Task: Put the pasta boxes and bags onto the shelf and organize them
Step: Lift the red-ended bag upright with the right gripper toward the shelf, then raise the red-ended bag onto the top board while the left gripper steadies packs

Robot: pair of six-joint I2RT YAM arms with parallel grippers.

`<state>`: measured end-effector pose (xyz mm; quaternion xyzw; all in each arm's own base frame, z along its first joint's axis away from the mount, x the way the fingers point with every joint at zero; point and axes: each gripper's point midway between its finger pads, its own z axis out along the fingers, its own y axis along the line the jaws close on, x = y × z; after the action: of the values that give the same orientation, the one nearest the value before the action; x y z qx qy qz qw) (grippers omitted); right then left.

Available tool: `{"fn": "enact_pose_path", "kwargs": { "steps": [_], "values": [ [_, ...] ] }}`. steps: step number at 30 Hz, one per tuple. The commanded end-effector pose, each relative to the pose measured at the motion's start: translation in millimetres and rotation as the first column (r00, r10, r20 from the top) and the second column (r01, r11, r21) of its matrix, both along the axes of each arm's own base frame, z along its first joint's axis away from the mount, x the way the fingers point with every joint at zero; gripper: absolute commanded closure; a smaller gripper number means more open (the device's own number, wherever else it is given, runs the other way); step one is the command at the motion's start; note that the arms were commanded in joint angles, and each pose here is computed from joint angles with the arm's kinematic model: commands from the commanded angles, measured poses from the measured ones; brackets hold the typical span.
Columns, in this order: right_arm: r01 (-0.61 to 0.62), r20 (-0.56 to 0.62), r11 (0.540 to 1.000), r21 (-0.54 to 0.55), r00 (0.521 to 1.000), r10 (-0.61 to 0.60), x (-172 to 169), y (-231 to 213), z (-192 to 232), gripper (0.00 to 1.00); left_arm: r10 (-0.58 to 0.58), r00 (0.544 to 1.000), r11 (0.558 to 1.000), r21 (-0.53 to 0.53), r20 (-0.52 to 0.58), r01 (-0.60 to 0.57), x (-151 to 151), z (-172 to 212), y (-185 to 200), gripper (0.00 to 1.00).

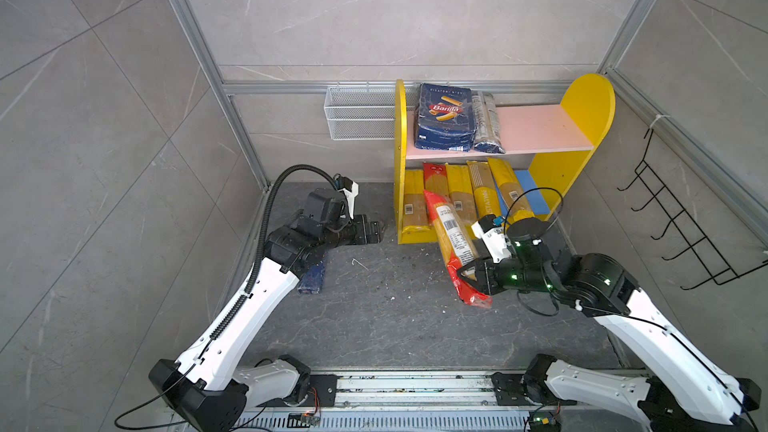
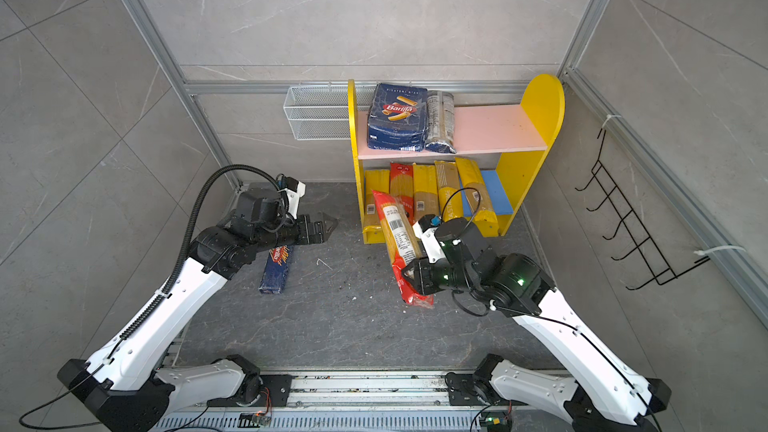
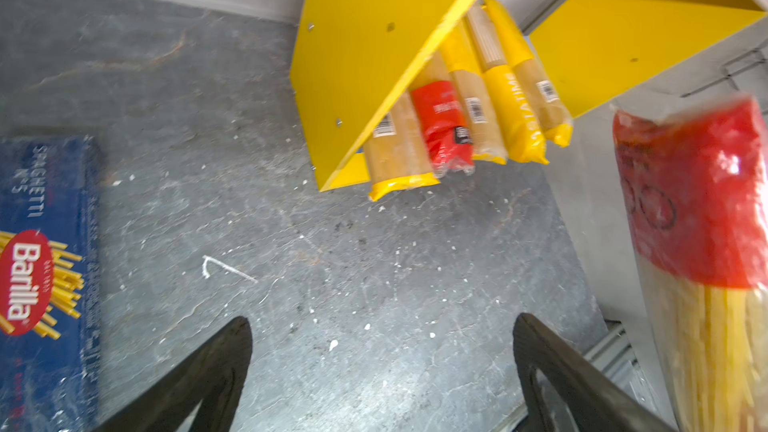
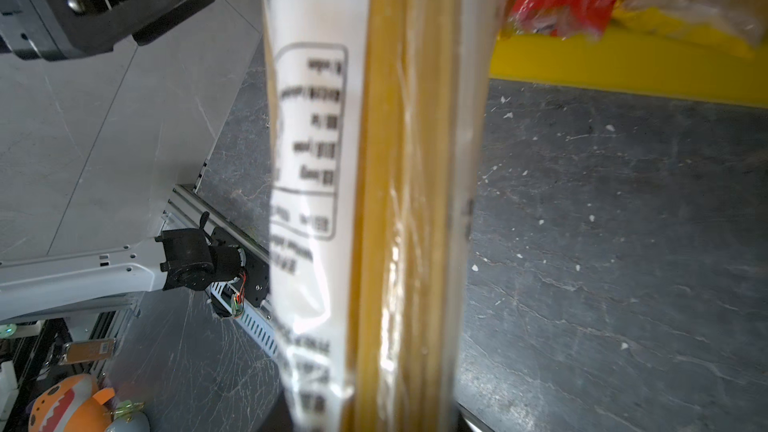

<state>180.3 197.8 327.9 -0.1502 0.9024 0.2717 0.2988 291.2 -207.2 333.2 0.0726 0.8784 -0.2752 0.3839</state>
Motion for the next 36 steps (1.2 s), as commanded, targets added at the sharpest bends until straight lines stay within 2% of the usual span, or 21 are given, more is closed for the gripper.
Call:
{"fn": "enact_pose_path", "kwargs": {
  "steps": [1, 9, 15, 29, 36],
  "values": [
    [0.066, 0.197, 0.997, 0.033, 0.978, -0.071, 8.4, -23.0, 58.0, 0.78, -0.048, 0.996, 0.999, -0.011, 0.073, 0.049, -15.4, 33.9, -6.2, 0.00],
    [0.183, 0.331, 0.983, -0.009, 0.928, -0.170, 25.6, -48.3, 107.8, 0.77, -0.213, 0.968, 0.977, 0.029, 0.135, 0.211, -30.8, 61.6, -63.0, 0.00],
    [0.243, 0.387, 0.969, -0.035, 0.898, -0.211, 47.4, -53.2, 135.0, 0.77, -0.268, 0.948, 0.963, 0.022, 0.174, 0.268, -31.0, 81.6, -90.5, 0.00],
    [0.362, 0.434, 0.932, 0.009, 0.839, -0.330, 125.8, -85.3, 186.3, 0.78, -0.346, 0.913, 0.935, -0.005, 0.219, 0.355, -26.7, 107.0, -131.8, 0.00],
    [0.433, 0.418, 0.898, 0.075, 0.804, -0.423, 171.9, -122.0, 195.1, 0.78, -0.386, 0.897, 0.919, -0.001, 0.217, 0.395, -27.4, 106.8, -153.7, 0.00]
  ]
}}
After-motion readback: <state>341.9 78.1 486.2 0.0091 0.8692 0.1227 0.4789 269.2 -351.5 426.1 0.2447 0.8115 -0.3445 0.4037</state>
